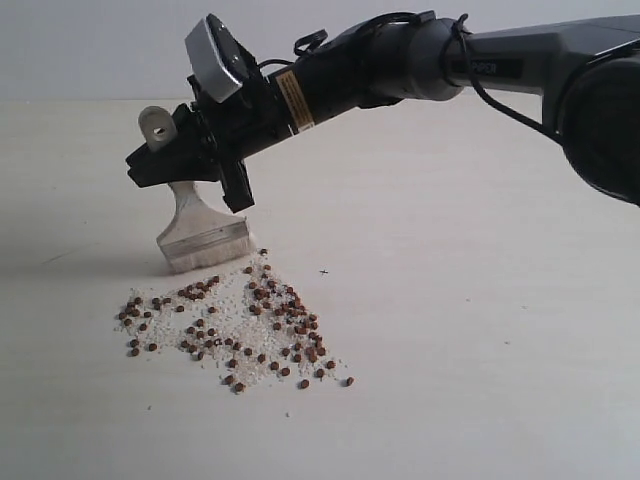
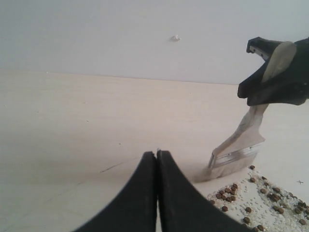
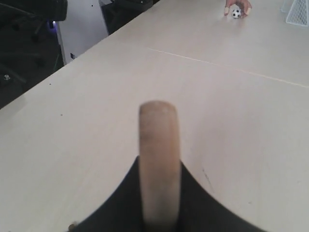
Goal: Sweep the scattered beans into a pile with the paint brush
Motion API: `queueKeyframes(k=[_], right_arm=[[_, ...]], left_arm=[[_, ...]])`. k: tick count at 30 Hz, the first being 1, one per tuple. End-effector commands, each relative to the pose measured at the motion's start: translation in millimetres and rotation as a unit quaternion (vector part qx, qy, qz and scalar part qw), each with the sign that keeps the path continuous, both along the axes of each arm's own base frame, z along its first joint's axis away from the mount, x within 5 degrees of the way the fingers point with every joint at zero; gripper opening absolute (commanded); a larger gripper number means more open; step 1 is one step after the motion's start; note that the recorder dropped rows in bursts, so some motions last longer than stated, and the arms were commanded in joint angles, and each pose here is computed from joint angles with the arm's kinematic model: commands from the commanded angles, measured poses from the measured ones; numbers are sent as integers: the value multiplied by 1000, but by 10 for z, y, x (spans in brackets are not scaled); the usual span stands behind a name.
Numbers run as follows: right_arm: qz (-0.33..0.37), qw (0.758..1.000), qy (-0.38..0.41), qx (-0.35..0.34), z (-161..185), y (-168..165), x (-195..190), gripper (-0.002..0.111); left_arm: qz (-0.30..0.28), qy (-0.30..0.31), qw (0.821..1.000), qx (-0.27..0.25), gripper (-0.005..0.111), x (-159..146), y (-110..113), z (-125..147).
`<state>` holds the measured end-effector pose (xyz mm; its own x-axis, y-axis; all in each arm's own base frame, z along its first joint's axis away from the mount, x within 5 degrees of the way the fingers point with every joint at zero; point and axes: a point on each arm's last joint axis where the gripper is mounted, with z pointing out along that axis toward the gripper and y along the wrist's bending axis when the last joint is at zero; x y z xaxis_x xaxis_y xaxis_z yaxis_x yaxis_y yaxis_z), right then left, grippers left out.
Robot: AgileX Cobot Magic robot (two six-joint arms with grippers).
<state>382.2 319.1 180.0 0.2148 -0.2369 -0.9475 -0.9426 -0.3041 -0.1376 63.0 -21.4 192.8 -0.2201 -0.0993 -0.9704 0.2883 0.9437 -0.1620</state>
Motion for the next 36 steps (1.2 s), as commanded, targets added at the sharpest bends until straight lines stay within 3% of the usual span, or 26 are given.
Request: queueKeyframes(k=[1, 15, 20, 32, 36], right_arm=[[30, 997, -68, 23, 135, 96, -105, 0], [112, 983, -138, 46, 137, 666, -646, 0], [135, 982, -120, 48, 93, 717, -741, 0], [122, 985, -119, 33, -106, 743, -693, 0], [97, 994, -56, 8, -133, 738, -675, 0]], left_arm=[[-2, -2, 1000, -8, 0, -4, -4, 8], [-2, -2, 1000, -8, 0, -4, -4, 8], [-2, -2, 1000, -8, 0, -4, -4, 8], [-2, -2, 1000, -8, 0, -4, -4, 8], [-2, -2, 1000, -8, 0, -4, -4, 8]])
